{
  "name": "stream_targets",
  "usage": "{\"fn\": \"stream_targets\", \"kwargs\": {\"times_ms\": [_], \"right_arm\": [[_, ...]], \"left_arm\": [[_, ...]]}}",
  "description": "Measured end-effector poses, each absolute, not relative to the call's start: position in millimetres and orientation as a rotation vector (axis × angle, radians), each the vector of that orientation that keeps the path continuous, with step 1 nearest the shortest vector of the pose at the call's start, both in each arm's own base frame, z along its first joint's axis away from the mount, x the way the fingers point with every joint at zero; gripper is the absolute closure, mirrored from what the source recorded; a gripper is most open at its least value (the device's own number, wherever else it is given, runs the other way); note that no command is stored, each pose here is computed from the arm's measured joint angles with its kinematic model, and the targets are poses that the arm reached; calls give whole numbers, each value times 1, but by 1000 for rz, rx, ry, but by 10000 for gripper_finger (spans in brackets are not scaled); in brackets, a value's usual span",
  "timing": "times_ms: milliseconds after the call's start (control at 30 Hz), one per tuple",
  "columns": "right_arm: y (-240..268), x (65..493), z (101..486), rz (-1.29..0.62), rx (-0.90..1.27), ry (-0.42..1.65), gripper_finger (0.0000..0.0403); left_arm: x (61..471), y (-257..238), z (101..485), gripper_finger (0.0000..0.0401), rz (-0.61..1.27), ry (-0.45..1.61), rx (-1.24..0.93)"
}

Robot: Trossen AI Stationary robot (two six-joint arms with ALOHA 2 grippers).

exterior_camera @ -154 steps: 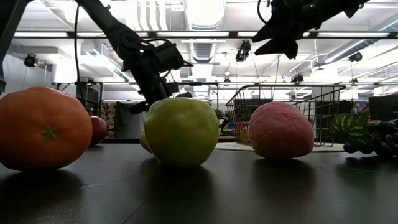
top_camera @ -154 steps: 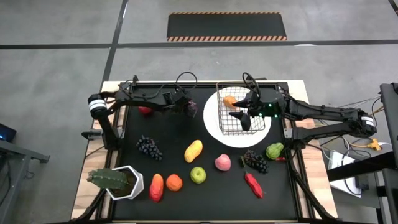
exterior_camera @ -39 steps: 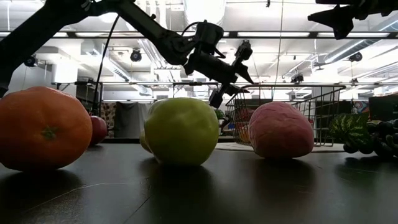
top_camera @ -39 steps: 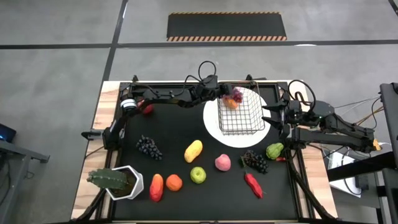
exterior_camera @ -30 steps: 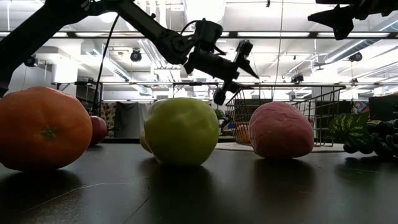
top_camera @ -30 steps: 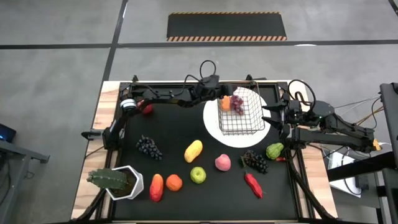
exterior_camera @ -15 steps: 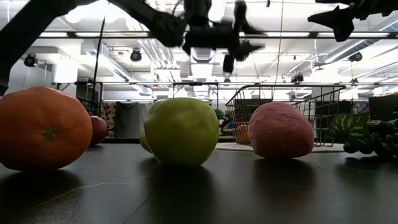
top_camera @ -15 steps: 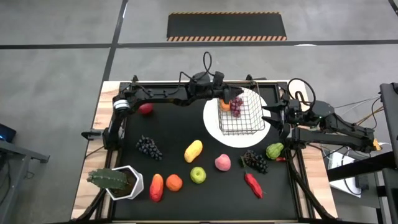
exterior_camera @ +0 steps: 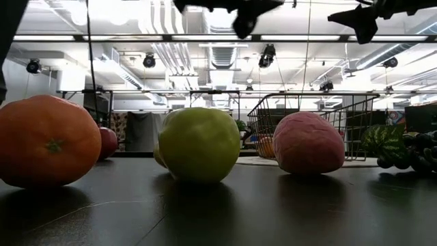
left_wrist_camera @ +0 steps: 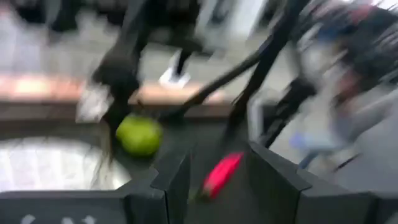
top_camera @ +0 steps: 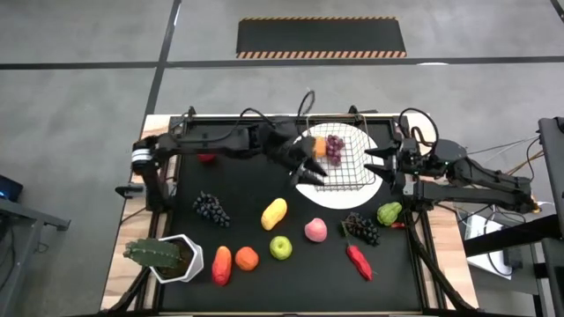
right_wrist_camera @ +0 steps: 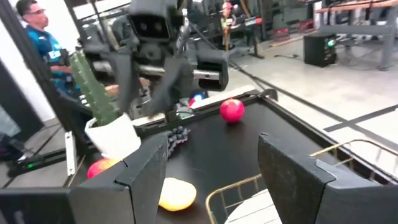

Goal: Build produce basket
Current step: Put the yellow mango into the wire basket

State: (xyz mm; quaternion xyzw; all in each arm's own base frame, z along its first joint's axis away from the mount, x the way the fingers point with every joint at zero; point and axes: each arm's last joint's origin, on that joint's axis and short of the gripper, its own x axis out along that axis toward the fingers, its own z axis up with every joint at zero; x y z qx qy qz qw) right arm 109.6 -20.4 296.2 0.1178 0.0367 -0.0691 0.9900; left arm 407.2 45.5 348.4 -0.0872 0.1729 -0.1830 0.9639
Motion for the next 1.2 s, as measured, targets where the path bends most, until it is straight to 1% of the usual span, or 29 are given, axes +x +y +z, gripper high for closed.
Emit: {"fn": "stream_targets", "kwargs": {"times_ms": [133, 233, 367, 600, 667, 767, 867, 933, 1033, 1133, 1200], "right_arm": [[-20, 111, 299, -102, 228, 78, 170], [-19, 109, 303, -97, 209, 63, 170], [-19, 107, 307, -94, 182, 47, 170], [-18, 106, 307, -94, 163, 47, 170], [-18, 106, 307, -94, 158, 49, 170], [-18, 106, 307, -93, 155, 53, 170], [-18, 106, 307, -91, 154, 53, 170], [-18, 106, 307, -90, 154, 53, 170], [-18, 106, 307, -90, 150, 54, 170], [-18, 106, 307, -90, 148, 54, 170], [-18, 106, 307, -90, 148, 54, 170]], "left_arm": [[382, 21, 341, 266, -115, 636, -106], [365, 3, 333, 266, 38, 826, -107], [350, -15, 323, 266, 111, 997, -196], [340, -29, 298, 266, 201, 1128, -355], [338, -31, 290, 260, 220, 1151, -381], [336, -33, 273, 232, 259, 1178, -411], [337, -33, 258, 186, 324, 1140, -448], [337, -31, 251, 154, 402, 1112, -489], [338, -30, 242, 113, 449, 1071, -551], [337, -31, 234, 88, 476, 1057, -598], [337, -32, 229, 83, 479, 1041, -610]]}}
